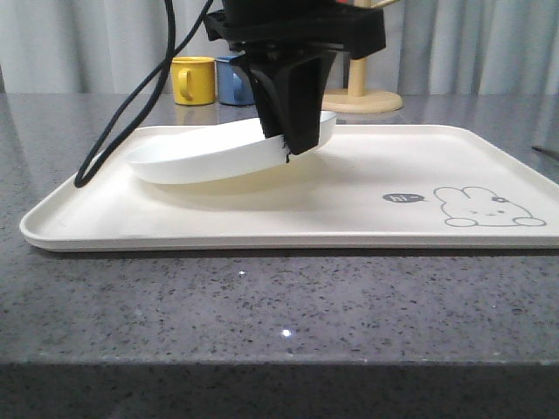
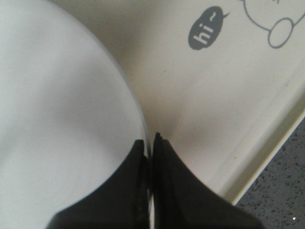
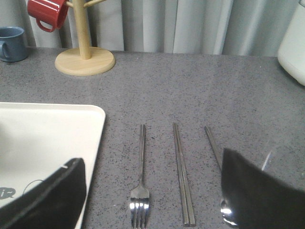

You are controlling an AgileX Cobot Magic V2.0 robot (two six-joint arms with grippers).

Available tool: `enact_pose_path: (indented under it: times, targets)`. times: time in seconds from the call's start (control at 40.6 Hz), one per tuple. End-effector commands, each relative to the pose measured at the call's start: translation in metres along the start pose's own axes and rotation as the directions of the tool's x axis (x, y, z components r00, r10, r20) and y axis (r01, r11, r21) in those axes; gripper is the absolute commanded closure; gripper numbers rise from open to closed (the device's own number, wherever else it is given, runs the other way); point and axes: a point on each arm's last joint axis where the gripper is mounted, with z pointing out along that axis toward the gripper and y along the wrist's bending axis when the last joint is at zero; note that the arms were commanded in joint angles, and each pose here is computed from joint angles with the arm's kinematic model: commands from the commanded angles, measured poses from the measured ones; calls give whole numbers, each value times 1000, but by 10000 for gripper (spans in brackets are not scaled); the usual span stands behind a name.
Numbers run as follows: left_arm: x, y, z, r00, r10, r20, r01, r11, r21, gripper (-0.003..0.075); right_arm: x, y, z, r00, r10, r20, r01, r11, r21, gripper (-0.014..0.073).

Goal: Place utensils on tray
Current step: 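Lower the white plate onto the tray and open the left gripper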

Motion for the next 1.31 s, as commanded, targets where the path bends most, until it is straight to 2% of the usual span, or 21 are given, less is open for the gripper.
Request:
enact_pose_path:
  times: [0.0, 0.148, 0.591, 0.665, 0.813, 0.961, 1.034, 1.108, 1.281]
  targets:
    - [-2, -7, -22, 999, -14, 46, 12, 1000, 29, 738, -16, 0, -2, 996, -10, 93, 9, 1000, 7, -8]
    - [-4, -12, -13, 999, -35, 35, 32, 995, 92, 738, -16, 0, -2, 996, -10, 93, 9, 1000, 7, -8]
    - [3, -14, 3, 999, -36, -24, 38, 994, 103, 736, -16, 0, -2, 996, -10, 93, 9, 1000, 7, -8]
    - [3, -14, 3, 999, -36, -24, 38, 994, 103, 714, -16, 0, -2, 996, -10, 93, 9, 1000, 7, -8]
    - [3, -14, 3, 999, -37, -20, 38, 994, 102, 567, -16, 0, -2, 996, -10, 93, 9, 1000, 7, -8]
    - [-2, -13, -4, 999, -35, 10, 34, 995, 99, 348, -16, 0, -2, 996, -10, 93, 9, 1000, 7, -8]
    - [-7, -13, -13, 999, -33, 42, 28, 995, 96, 265, -16, 0, -2, 996, -10, 93, 9, 1000, 7, -8]
    - [-12, -13, -28, 995, -29, 97, 20, 996, 90, 227, -16, 0, -2, 996, -10, 93, 9, 1000, 7, -8]
    - [-11, -12, -59, 985, -19, 173, 10, 998, 56, 228, -16, 0, -2, 996, -10, 93, 9, 1000, 7, -8]
